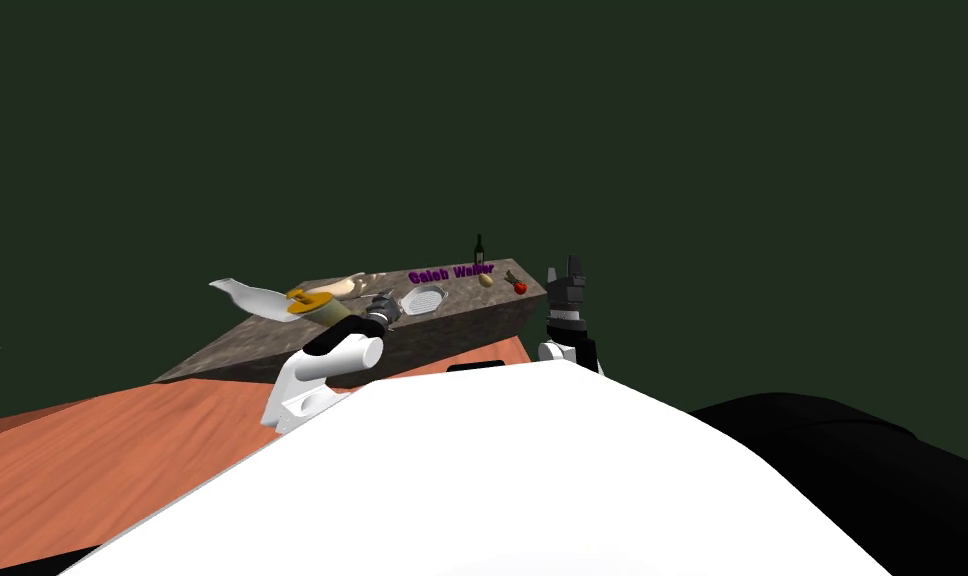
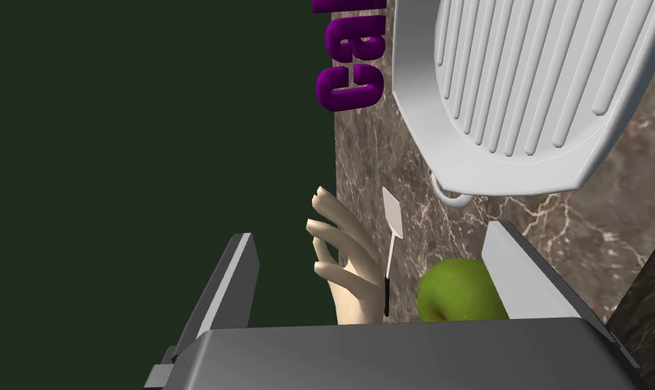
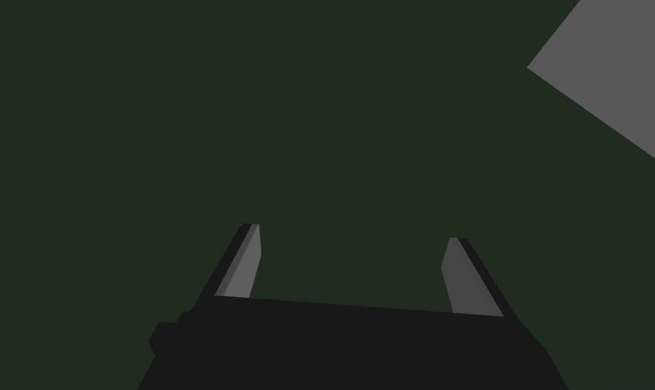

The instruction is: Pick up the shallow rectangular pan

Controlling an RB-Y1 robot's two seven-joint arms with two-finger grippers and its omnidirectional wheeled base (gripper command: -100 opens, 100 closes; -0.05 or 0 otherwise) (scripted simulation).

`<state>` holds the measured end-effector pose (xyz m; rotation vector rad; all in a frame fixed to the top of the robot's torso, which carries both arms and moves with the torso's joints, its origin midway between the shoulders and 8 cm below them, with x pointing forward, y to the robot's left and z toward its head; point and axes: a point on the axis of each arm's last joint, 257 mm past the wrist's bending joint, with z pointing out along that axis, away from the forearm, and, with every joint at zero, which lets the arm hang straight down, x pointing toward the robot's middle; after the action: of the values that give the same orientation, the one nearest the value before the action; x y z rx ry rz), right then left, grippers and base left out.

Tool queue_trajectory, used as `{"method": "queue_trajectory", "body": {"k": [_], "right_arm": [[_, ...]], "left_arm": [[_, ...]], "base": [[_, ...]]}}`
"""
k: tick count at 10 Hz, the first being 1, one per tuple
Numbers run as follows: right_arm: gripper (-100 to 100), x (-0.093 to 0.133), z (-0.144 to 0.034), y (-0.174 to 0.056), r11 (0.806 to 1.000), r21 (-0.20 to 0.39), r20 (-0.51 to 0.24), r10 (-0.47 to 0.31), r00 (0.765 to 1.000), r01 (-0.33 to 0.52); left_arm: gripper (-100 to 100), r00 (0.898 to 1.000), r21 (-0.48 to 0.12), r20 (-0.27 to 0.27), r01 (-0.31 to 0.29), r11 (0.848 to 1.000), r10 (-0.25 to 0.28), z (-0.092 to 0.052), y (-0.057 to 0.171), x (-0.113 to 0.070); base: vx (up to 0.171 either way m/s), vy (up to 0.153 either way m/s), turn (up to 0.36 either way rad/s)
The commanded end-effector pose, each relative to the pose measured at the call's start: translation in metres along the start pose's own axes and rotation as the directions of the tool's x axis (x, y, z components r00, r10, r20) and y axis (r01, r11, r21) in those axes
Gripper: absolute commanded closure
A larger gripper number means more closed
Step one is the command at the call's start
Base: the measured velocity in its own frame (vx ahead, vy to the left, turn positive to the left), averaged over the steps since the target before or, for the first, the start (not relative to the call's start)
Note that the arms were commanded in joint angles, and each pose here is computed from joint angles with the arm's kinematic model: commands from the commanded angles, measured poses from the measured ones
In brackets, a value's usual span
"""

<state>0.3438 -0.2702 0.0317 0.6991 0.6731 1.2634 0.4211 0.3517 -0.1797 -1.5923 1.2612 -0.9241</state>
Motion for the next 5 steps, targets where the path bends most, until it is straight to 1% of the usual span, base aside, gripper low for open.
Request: {"method": "queue_trajectory", "body": {"k": [1, 2, 3, 4, 5], "right_arm": [[0, 0.0, 0.0, 0.0, 1.0, 0.0, 0.0, 0.0, 1.0, 0.0], [0, 0.0, 0.0, 0.0, 1.0, 0.0, 0.0, 0.0, 1.0, 0.0], [0, 0.0, 0.0, 0.0, 1.0, 0.0, 0.0, 0.0, 1.0, 0.0], [0, 0.0, 0.0, 0.0, 1.0, 0.0, 0.0, 0.0, 1.0, 0.0], [0, 0.0, 0.0, 0.0, 1.0, 0.0, 0.0, 0.0, 1.0, 0.0]], "left_arm": [[-100, 1.0, -0.049, 0.012, 0.021, 0.999, -0.021, 0.002, 0.011, -0.007], [-100, 1.0, -0.076, 0.017, 0.022, 0.997, -0.021, 0.002, 0.018, -0.008], [-100, 1.0, -0.088, 0.02, 0.022, 0.996, -0.02, 0.001, 0.021, -0.009], [-100, 0.999, -0.118, 0.029, 0.04, 0.992, -0.037, 0.002, 0.027, -0.013], [-100, 0.999, -0.141, 0.035, 0.041, 0.989, -0.036, 0.001, 0.033, -0.014]], "base": [[0.018, -0.033, -0.087], [0.02, -0.028, -0.046], [0.012, -0.012, 0.007], [0.02, -0.021, -0.093], [0.018, -0.019, -0.06]]}}
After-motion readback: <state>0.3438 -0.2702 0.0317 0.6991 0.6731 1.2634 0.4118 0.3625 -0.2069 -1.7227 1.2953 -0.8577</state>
